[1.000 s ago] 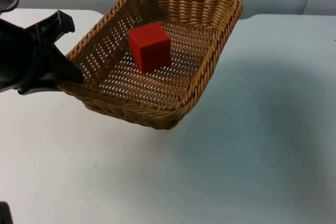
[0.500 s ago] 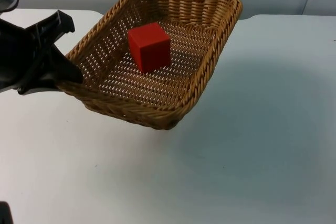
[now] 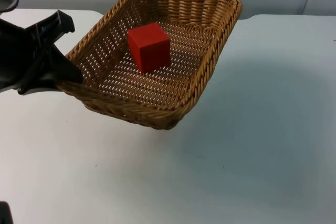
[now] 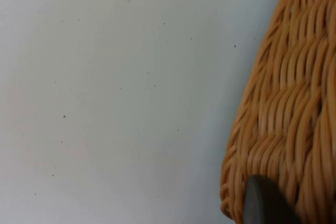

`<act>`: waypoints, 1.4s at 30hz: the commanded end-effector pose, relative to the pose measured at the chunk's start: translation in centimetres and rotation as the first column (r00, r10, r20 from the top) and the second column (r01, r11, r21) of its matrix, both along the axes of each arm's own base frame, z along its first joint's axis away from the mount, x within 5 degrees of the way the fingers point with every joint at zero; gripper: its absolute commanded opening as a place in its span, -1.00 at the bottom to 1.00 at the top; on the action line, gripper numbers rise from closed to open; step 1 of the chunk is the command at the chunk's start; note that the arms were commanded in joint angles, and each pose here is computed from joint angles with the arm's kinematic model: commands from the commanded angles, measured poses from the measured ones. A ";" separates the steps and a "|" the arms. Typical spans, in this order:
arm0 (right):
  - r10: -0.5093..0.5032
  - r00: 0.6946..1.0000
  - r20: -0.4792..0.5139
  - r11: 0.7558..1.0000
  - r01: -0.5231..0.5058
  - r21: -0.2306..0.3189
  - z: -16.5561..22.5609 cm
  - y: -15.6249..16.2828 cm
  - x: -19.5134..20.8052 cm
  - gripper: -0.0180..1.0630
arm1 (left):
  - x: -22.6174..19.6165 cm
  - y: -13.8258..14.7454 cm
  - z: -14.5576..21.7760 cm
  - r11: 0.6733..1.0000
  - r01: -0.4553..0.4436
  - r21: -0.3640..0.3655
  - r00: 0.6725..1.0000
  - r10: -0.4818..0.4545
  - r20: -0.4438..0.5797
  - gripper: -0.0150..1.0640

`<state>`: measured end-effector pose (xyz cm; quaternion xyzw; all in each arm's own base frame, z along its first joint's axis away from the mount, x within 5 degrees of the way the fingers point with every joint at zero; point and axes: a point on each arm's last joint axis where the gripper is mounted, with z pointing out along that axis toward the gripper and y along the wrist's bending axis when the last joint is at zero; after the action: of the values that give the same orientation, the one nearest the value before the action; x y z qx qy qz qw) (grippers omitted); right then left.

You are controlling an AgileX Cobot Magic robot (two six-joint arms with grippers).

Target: Pick up the basket with the left hand and place the cube into the basket with the right hand.

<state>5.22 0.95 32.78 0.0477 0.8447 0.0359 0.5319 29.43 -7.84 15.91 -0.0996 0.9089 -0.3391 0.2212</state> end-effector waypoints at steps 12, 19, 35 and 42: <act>0.010 1.000 0.010 1.000 -0.010 0.003 0.0 0.1 0.0 -0.97 | 0.0 -0.1 0.6 0.999 -0.010 -0.044 1.000 0.011 0.007 -0.97; 0.033 0.999 0.025 0.998 -0.035 0.057 0.1 0.5 0.0 -0.97 | 0.4 -0.3 1.1 0.992 -0.061 -0.111 0.998 0.064 0.023 -0.97; 0.044 0.999 0.002 0.997 -0.044 0.064 -0.1 0.6 0.0 -0.97 | 2.1 -0.4 -7.1 0.997 0.060 0.056 0.996 -0.056 -0.076 -0.69; 0.050 0.999 -0.007 0.997 -0.049 0.062 -0.1 0.6 -0.1 -0.97 | 4.2 -0.9 -7.6 0.996 0.085 0.039 0.995 -0.083 -0.053 0.36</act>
<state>5.17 1.52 32.74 0.0491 0.8460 0.0736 0.5258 33.46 -8.28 8.06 -0.0710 0.9279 -0.3169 0.1829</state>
